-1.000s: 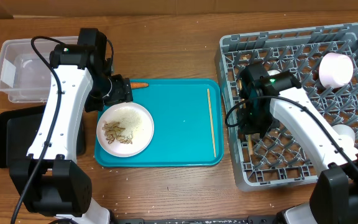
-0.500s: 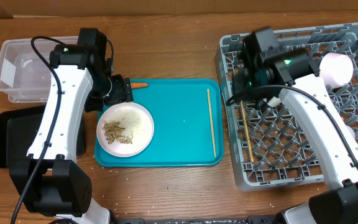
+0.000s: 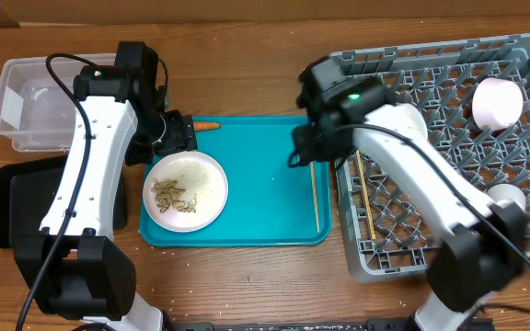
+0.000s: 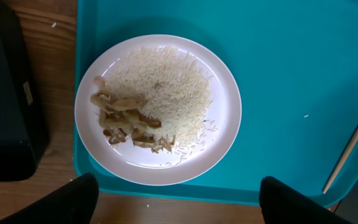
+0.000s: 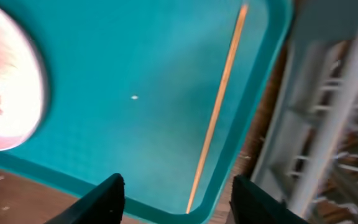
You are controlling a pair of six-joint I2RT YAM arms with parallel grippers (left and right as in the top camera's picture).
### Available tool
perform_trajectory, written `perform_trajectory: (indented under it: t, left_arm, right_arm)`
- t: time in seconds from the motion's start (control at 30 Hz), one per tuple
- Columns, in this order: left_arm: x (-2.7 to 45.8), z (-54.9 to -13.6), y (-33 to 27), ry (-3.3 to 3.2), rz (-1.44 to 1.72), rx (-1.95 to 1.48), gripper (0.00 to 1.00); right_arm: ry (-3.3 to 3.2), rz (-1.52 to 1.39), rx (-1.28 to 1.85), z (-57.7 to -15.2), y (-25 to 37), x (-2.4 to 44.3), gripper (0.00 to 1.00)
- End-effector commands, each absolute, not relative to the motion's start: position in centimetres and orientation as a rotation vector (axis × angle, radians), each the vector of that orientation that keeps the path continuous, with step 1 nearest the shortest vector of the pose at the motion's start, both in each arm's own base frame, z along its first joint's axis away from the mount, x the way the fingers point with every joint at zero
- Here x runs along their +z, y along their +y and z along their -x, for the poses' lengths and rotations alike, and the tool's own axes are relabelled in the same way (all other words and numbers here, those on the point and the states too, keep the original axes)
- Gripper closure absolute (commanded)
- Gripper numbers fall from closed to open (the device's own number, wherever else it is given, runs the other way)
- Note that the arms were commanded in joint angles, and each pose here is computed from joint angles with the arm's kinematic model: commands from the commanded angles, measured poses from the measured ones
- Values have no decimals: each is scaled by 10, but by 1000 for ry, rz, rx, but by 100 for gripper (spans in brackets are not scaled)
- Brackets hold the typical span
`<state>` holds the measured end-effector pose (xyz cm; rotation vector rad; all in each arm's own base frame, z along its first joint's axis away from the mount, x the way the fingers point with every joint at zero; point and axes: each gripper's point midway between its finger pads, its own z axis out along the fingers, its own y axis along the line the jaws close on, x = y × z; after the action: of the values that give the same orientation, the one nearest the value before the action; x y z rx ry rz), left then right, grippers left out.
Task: Sort waste into correct bins and load items into the dishwasher
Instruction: 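Grasp the remaining chopstick on the tray with the right gripper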
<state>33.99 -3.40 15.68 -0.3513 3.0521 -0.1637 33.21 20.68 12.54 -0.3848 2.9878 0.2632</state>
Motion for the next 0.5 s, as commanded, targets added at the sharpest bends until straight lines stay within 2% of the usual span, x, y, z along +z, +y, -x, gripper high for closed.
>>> perform_trajectory:
  t: [0.0, 0.47]
  left_arm:
    - [169, -342, -38, 3015, 343, -189, 15]
    - [169, -342, -38, 3014, 342, -188, 15]
  right_arm:
    - [3059, 365, 228, -328, 209, 98, 42]
    - [3244, 278, 108, -318, 202, 19, 41]
